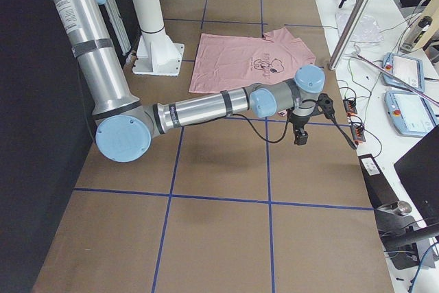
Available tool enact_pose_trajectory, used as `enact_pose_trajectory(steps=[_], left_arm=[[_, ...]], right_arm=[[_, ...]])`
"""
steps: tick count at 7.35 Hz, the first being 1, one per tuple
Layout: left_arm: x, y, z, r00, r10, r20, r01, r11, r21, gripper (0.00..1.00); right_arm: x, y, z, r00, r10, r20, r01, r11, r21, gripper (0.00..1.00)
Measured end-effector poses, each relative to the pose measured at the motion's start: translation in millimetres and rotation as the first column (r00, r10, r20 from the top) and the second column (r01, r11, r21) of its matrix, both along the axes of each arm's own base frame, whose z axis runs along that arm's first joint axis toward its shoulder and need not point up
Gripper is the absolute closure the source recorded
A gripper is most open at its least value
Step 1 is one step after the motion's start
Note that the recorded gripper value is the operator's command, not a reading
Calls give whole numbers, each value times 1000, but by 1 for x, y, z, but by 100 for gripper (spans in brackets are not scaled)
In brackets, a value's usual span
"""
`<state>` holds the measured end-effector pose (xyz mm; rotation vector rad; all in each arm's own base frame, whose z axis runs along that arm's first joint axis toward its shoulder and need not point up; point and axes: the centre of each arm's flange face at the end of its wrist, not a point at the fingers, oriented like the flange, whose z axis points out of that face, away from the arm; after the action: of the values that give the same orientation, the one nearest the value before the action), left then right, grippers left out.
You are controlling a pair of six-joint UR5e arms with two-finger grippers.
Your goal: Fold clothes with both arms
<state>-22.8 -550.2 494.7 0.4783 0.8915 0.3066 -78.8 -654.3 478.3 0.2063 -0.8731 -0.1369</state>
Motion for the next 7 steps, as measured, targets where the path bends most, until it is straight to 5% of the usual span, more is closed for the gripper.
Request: enact_pose_trajectory(steps=[3, 5, 7], left_arm=[[67, -34, -3, 999, 29, -28, -31, 997, -66, 0], [76, -39, -3, 999, 16, -39, -20, 996, -82, 0], [77, -40, -7, 999, 4, -47, -8, 996, -94, 0]], right_arm=[[-145, -37, -44, 996, 53, 71, -52, 999, -15, 1], [-244, -28, -63, 993, 94, 65, -95, 995, 11, 1], [-282, -17, -46, 993, 107, 58, -108, 994, 16, 1]])
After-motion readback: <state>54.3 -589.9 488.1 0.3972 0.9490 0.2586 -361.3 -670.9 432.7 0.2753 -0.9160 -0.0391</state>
